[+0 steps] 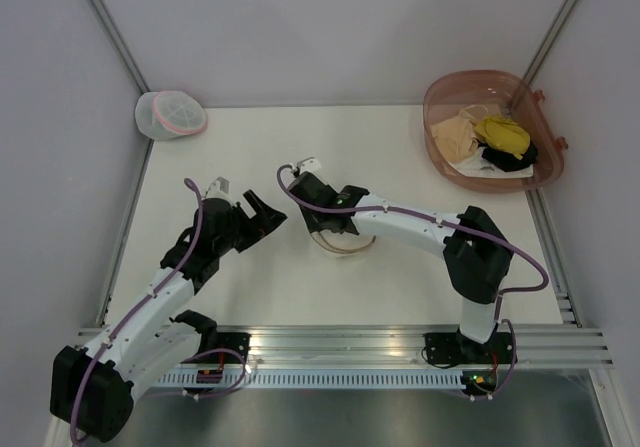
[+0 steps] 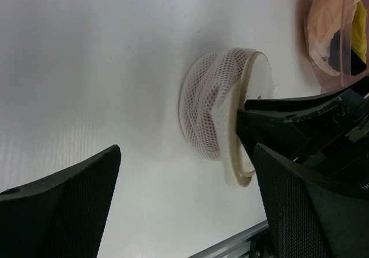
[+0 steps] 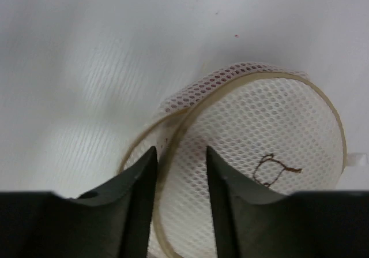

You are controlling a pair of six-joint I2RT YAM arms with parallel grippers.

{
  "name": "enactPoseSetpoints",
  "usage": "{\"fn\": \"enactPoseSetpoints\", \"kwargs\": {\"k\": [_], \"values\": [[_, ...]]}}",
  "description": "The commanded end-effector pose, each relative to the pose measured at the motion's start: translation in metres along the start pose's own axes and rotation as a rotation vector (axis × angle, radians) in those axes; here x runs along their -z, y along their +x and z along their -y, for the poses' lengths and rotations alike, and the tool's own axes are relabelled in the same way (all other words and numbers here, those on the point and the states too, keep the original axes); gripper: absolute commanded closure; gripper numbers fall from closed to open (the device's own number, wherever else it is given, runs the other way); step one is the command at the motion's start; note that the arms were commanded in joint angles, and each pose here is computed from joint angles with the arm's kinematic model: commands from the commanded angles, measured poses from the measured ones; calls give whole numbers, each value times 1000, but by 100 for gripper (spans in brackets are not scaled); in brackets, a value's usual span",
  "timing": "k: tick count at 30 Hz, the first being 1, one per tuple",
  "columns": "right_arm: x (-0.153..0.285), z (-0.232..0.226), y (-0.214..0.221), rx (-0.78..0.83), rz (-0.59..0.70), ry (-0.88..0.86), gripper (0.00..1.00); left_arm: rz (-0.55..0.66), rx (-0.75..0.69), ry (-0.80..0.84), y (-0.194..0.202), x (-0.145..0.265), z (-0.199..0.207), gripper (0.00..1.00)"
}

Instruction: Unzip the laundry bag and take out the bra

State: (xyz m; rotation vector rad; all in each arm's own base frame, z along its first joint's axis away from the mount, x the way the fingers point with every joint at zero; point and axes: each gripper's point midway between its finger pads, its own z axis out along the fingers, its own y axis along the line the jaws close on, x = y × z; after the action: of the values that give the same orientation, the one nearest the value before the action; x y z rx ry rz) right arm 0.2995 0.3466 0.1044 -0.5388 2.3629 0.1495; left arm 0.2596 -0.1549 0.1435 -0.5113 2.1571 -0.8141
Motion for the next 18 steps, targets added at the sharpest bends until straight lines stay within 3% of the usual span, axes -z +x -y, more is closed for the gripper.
{"fn": "enactPoseSetpoints", "kwargs": {"k": [1, 2, 3, 5, 9, 13, 17, 18], "values": [[-1, 19, -9, -19, 23, 136, 59, -1, -27, 21, -1, 2, 0, 0], [-2, 23, -7, -15, 19, 155, 65, 0, -25, 21, -1, 2, -1, 1], [-1, 27, -3, -8, 6, 176, 84, 0, -24, 21, -1, 2, -1, 1], [6, 35, -4, -12, 19, 206, 99, 0, -21, 25, -1, 3, -1, 1], [43, 54, -18, -54, 95, 239, 100, -5, -19, 31, -1, 3, 0, 1], [86, 96, -24, -86, 171, 377, 99, -5, -19, 36, -2, 2, 2, 0], [120, 164, -20, -85, 203, 681, 98, -16, -16, 54, -2, 0, 7, 1], [121, 191, -8, -102, 148, 785, 96, -25, -13, 60, 0, -1, 8, 1]]}}
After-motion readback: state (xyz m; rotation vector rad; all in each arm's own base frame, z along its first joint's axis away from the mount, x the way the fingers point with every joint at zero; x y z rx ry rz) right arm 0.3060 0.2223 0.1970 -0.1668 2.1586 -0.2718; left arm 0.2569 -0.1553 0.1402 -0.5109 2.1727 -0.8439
